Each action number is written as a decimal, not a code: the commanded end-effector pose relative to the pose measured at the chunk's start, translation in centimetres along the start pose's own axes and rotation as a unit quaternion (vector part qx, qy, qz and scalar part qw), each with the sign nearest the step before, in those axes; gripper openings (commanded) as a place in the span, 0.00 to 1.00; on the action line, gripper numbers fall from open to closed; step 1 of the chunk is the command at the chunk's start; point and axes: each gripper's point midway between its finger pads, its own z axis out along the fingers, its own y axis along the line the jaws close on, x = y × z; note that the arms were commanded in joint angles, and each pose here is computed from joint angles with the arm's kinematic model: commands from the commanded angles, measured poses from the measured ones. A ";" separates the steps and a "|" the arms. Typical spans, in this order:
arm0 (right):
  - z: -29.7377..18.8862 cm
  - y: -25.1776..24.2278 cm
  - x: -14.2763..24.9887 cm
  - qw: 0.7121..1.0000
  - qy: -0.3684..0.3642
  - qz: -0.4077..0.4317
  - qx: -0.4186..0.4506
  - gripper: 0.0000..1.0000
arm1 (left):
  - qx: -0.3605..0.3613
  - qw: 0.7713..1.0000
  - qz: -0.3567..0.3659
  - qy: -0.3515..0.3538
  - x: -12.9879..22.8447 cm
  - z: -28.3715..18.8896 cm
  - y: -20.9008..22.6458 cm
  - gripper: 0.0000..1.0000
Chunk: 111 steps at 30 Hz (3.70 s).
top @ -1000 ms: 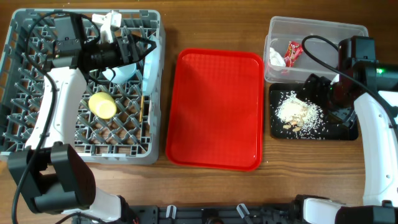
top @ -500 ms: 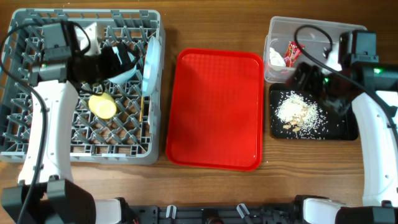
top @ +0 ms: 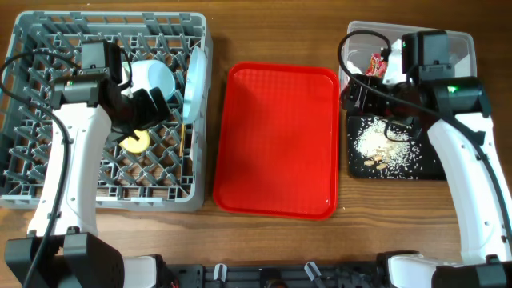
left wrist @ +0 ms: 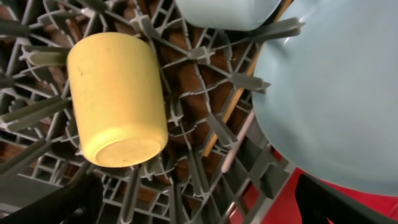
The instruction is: Sort waste into correct bins and load items into the dishwasher rack
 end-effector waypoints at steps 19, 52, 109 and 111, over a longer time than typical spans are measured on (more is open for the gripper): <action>-7.8 -3.6 6.6 0.977 -0.213 -0.003 0.013 1.00 | 0.133 0.948 0.154 -0.245 9.3 -5.6 -2.0 1.00; -8.2 -4.5 7.0 0.975 -0.220 -0.012 0.036 1.00 | 0.153 0.934 0.153 -0.285 9.7 -7.9 -1.7 1.00; -2.1 -4.5 9.0 0.834 -0.527 -0.150 -0.062 1.00 | 0.153 0.934 0.153 -0.285 9.7 -7.9 -1.7 1.00; -2.1 -4.5 9.0 0.834 -0.527 -0.150 -0.062 1.00 | 0.153 0.934 0.153 -0.285 9.7 -7.9 -1.7 1.00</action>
